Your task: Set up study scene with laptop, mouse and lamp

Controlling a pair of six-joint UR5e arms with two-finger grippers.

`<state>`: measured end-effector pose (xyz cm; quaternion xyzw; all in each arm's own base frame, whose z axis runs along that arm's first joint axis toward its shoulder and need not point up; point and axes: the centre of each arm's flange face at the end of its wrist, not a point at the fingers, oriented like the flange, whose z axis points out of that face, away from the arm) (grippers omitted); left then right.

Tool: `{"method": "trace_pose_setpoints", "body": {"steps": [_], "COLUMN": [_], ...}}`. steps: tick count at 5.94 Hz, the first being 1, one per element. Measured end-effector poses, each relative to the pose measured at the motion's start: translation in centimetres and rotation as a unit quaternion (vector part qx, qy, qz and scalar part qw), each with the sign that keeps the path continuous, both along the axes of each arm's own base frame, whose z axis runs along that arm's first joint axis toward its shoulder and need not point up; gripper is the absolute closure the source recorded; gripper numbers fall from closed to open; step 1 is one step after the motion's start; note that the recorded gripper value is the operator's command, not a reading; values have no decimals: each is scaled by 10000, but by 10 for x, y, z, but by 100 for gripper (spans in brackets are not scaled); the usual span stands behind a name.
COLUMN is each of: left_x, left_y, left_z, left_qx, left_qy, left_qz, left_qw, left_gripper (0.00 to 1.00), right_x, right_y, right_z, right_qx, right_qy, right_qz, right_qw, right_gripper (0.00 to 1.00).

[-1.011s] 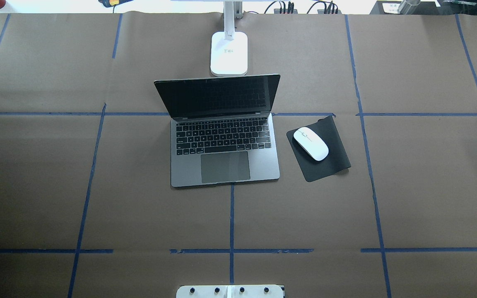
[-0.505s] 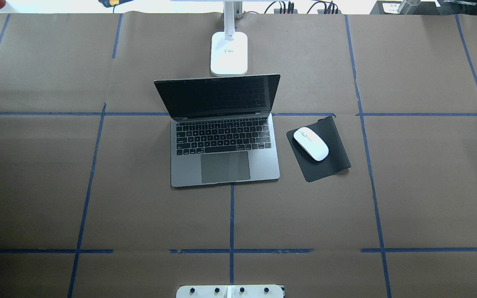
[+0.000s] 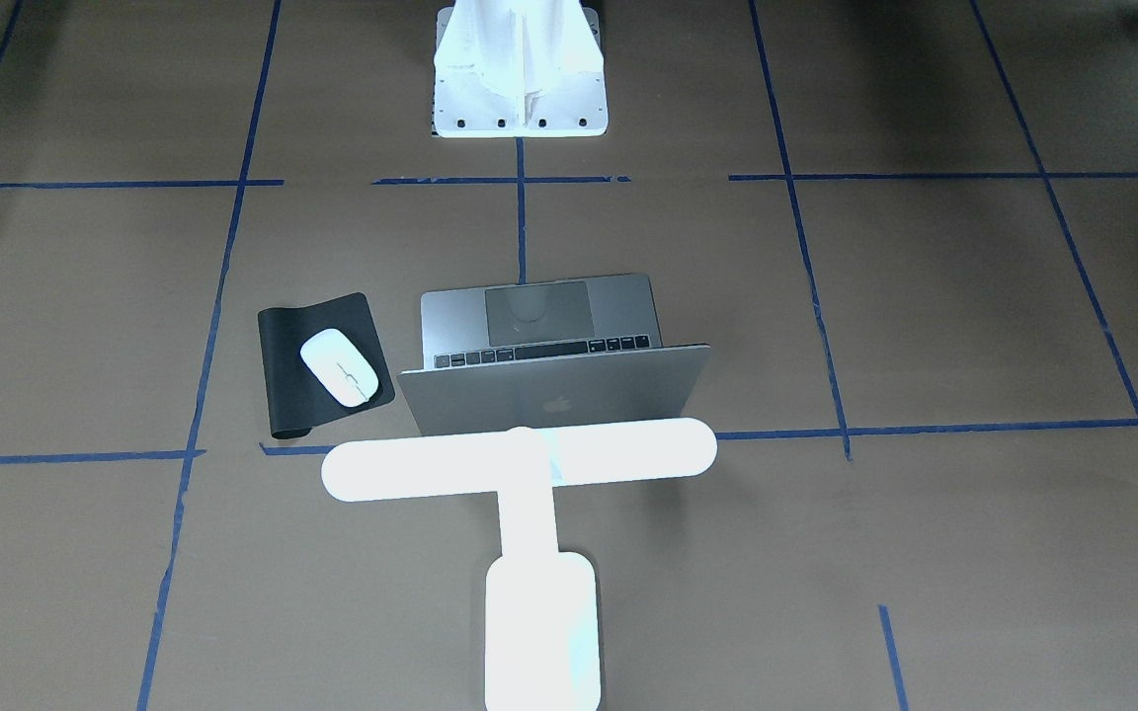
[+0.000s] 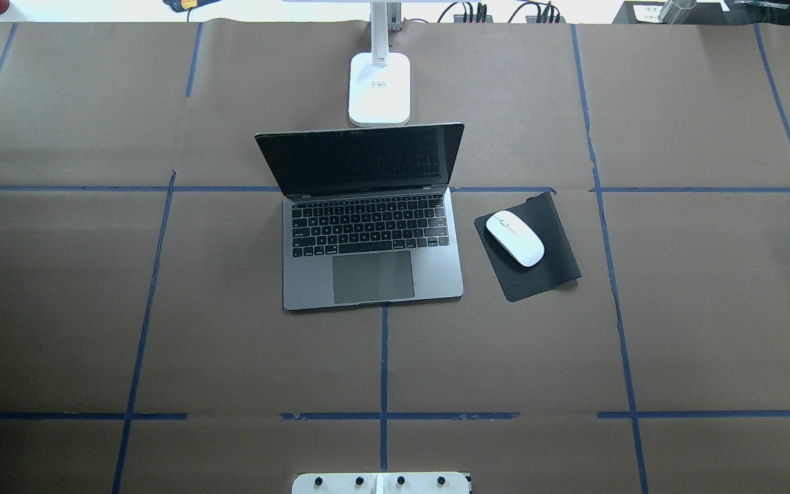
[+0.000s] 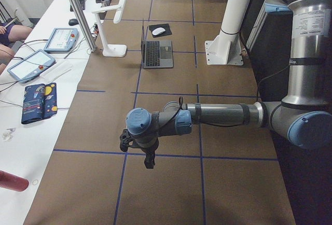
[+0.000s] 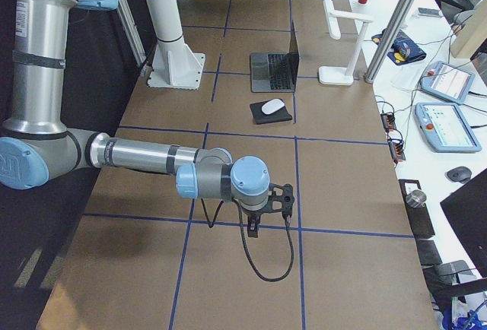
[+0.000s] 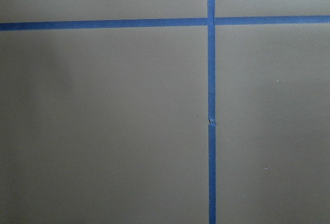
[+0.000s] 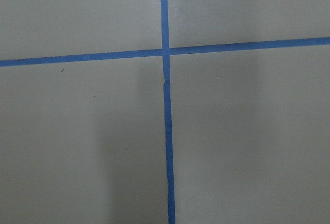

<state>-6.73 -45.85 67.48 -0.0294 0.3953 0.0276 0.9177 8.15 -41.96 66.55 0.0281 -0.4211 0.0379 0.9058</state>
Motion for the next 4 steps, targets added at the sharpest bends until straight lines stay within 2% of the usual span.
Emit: {"method": "trace_pose_setpoints", "body": {"steps": [4], "left_x": [0], "left_y": [-2], "left_z": [-2], "left_qx": [22], "left_qy": [-1], "left_qz": [-3], "left_qw": [10000], "left_gripper": [0], "right_x": [0], "right_y": [0], "right_z": [0], "right_qx": [-4], "right_qy": [6], "right_qz": [-1], "right_qw": [10000], "right_gripper": [0]}}
